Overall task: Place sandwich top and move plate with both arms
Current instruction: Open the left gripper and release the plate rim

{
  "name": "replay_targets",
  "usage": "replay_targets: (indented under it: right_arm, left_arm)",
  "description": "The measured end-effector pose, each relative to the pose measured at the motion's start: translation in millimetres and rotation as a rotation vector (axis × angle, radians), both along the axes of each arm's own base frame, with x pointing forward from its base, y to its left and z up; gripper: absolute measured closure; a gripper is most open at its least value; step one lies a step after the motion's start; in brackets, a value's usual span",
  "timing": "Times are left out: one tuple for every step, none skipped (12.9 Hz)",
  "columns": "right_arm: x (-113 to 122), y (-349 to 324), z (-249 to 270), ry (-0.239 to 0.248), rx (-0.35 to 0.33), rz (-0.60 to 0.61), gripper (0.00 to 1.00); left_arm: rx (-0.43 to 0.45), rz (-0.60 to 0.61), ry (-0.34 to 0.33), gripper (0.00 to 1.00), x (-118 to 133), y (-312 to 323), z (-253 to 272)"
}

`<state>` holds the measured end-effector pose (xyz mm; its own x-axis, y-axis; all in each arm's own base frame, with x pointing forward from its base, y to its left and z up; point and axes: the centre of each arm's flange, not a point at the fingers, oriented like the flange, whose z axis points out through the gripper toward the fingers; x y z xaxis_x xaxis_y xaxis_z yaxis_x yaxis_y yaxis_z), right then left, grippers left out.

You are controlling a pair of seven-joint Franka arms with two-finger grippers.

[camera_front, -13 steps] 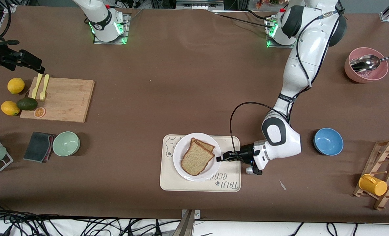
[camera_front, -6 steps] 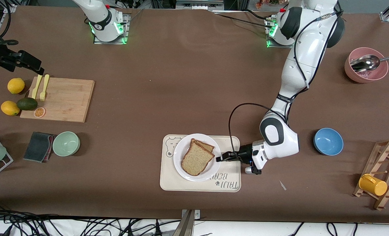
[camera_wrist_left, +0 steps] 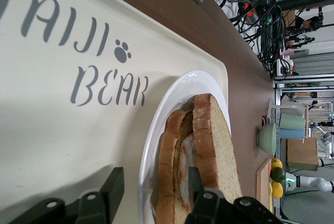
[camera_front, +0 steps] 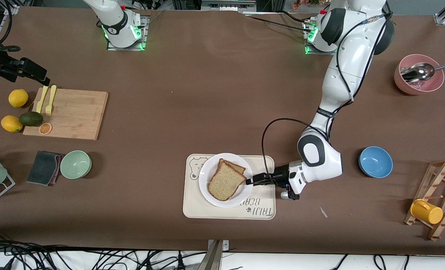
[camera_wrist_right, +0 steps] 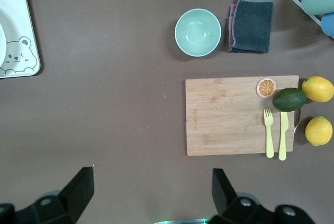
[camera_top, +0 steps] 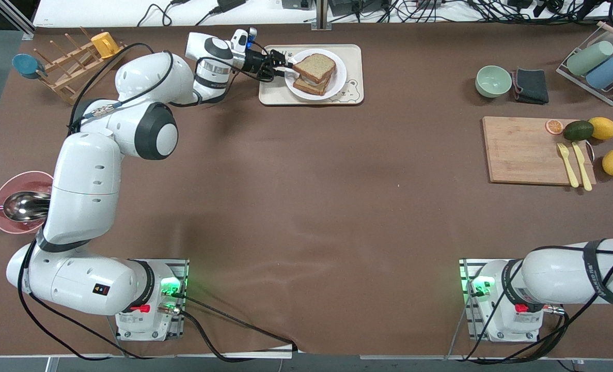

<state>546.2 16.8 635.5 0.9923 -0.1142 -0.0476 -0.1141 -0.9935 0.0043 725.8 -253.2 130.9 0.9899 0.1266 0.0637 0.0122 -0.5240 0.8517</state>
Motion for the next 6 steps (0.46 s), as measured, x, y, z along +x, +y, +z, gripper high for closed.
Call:
replay_targets:
  right_arm:
    - [-0.1, -0.4, 0.3, -0.001, 0.000, -0.001, 0.00]
    - [-0.8, -0.6, 1.9, -0.004, 0.000, -0.001, 0.00]
    - [-2.1, -0.6, 4.5, -0.009, 0.000, -0.001, 0.00]
    - [-3.6, -0.6, 7.3, -0.014, 0.000, -0.001, 0.00]
    - [-4.9, -0.7, 9.5, -0.018, -0.001, -0.001, 0.00]
    - [-5.4, -0.8, 10.8, -0.021, -0.002, -0.001, 0.00]
  left_arm:
    - [-0.001, 0.000, -0.003, 0.27, 0.9, -0.1, 1.6]
    - [-0.002, 0.000, -0.008, 0.18, 2.1, -0.4, 4.0]
    - [-0.004, 0.001, -0.012, 0.07, 3.3, -0.5, 6.4]
    - [-0.005, 0.002, -0.016, 0.00, 4.3, -0.3, 8.4]
    - [-0.005, 0.003, -0.018, 0.00, 5.1, 0.3, 10.1]
    - [-0.006, 0.003, -0.022, 0.00, 6.0, 0.6, 13.2]
